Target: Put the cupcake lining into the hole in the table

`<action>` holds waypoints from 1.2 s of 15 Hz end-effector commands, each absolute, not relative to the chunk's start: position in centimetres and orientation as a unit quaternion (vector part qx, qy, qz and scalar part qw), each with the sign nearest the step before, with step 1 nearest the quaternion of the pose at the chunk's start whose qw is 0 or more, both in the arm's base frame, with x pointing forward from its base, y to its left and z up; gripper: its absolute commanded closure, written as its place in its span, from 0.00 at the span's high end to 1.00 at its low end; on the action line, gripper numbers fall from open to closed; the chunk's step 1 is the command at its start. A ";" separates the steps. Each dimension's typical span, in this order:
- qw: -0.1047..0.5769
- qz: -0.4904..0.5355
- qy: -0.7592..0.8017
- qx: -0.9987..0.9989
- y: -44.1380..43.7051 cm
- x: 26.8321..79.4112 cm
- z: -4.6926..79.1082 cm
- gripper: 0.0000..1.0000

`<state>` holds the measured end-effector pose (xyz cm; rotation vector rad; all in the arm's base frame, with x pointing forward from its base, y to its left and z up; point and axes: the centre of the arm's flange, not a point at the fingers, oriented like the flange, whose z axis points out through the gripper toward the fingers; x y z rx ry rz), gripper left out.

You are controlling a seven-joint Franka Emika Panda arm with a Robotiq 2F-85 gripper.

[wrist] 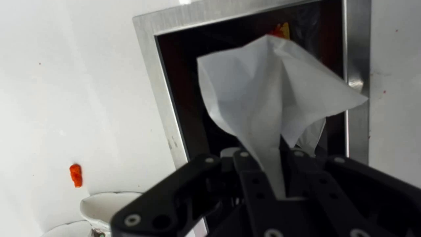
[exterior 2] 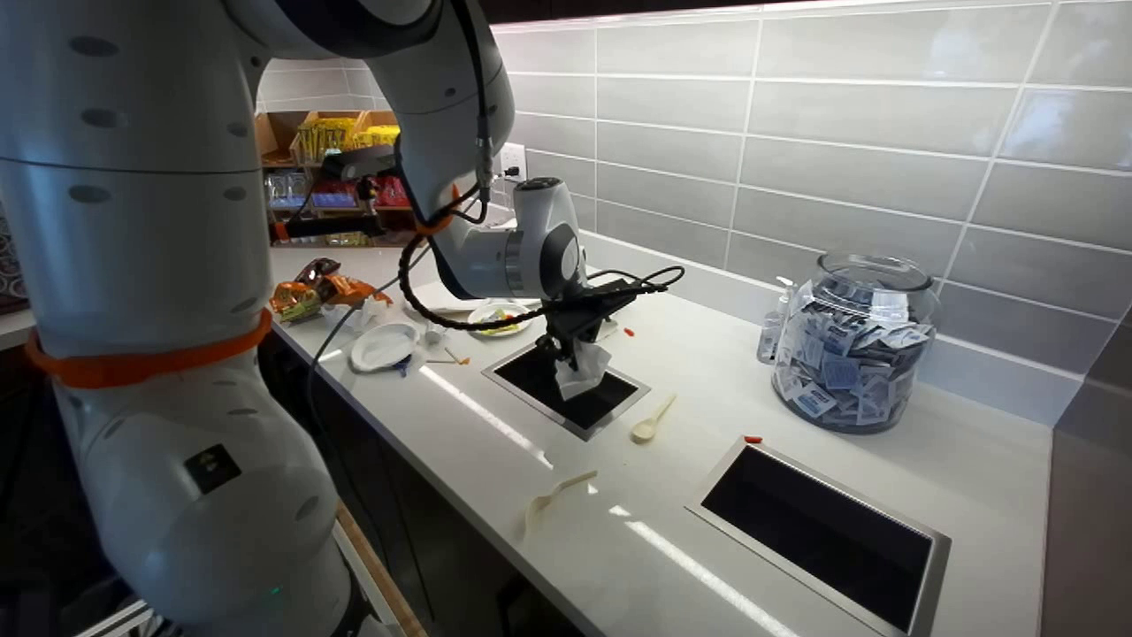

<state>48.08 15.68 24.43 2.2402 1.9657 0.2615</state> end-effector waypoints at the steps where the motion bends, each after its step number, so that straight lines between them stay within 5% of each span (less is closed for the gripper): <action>1: 0.070 0.088 0.662 0.741 15.9 49.2 24.1 0.51; 8: 0.069 0.088 0.664 0.740 16.0 49.9 23.9 0.99; 18: 0.040 0.043 0.478 0.876 15.9 48.2 26.0 1.00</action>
